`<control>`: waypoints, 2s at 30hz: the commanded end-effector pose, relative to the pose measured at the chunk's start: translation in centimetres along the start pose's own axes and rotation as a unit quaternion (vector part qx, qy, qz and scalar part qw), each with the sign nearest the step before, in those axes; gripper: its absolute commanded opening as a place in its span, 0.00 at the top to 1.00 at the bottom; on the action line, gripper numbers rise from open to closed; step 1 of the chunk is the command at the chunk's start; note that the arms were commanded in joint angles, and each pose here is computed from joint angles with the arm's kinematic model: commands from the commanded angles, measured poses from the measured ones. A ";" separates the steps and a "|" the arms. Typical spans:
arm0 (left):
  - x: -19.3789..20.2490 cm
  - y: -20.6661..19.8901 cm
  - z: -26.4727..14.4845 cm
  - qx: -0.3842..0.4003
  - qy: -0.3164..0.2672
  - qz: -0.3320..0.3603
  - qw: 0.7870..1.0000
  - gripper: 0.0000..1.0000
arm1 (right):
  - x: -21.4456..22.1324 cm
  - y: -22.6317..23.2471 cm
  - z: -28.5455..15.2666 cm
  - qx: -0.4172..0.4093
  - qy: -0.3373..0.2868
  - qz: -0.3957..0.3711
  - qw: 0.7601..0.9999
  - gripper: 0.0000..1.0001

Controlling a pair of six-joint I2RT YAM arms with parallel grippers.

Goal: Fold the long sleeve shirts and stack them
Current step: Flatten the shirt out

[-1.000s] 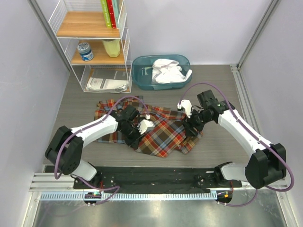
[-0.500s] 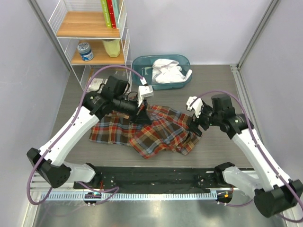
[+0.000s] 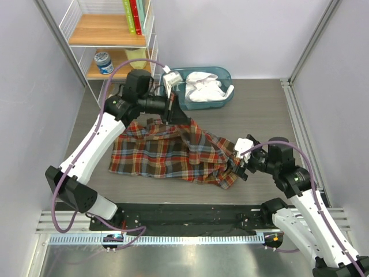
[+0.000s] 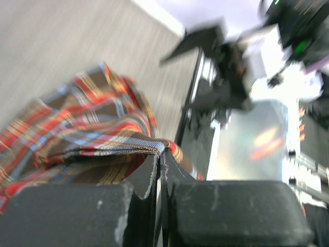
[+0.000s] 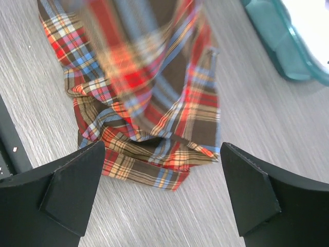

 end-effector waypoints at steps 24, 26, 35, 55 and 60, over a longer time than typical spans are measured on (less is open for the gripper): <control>-6.4 -3.2 -2.0 0.056 -0.125 -0.002 0.991 1.00 | -4.4 -2.1 7.7 0.142 -0.140 0.032 0.980 0.09; -6.2 -3.3 -2.1 0.056 -0.125 -0.002 0.991 1.00 | -4.5 -2.5 8.0 0.145 -0.141 0.025 0.979 0.18; -4.5 -3.1 -4.1 0.027 -0.104 0.022 0.994 1.00 | -6.7 -6.2 5.7 0.224 -0.146 0.018 0.963 0.99; 13.3 13.8 -10.4 -0.285 0.200 0.226 0.910 0.55 | -4.5 -8.2 4.9 0.168 -0.035 0.053 0.984 0.99; 15.9 17.3 -10.5 -0.312 0.255 0.241 0.883 0.42 | -3.6 -9.6 6.4 0.196 -0.006 0.073 0.978 0.99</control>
Point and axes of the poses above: each gripper's point midway between its finger pads, its own z axis out along the fingers, its own y axis along the line the jaws close on, x = y × z, the point moved 5 cm from there along -z, back along the fingers, and after that the axes turned 12 degrees about -z, right-handed, at the moved point
